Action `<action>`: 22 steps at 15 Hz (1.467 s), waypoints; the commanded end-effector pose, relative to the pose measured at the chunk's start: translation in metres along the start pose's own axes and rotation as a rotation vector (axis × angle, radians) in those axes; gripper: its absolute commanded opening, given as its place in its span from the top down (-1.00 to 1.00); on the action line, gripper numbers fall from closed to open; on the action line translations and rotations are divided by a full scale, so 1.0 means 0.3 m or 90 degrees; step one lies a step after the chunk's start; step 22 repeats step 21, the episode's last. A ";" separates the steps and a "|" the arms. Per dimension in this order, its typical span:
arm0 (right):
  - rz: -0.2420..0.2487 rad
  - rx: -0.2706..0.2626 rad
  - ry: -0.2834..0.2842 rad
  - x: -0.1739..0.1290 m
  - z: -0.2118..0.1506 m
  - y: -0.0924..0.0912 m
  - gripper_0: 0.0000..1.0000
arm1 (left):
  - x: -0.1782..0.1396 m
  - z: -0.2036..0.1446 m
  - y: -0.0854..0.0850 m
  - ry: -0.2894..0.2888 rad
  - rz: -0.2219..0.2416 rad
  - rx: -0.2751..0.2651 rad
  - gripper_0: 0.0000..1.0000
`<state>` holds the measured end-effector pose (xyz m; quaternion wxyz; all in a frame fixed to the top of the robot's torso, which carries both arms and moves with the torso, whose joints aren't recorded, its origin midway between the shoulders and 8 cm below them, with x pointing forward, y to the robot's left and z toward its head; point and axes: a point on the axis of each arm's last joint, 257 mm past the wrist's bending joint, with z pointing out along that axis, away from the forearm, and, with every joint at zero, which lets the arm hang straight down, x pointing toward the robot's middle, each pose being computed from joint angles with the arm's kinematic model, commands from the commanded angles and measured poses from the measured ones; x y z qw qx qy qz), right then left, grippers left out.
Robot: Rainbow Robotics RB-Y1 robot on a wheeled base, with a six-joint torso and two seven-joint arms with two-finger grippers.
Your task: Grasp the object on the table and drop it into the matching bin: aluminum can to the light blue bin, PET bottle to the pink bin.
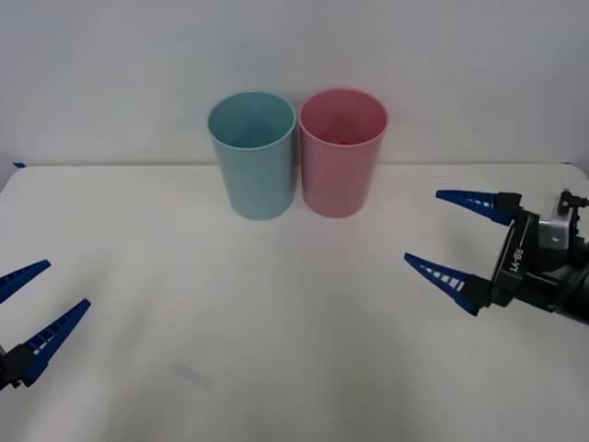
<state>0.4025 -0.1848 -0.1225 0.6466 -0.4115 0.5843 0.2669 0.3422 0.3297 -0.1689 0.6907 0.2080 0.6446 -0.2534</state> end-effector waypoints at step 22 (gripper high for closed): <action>0.130 0.152 0.044 0.201 -0.427 0.106 -1.00 | 0.000 0.000 0.000 0.000 0.000 0.000 -1.00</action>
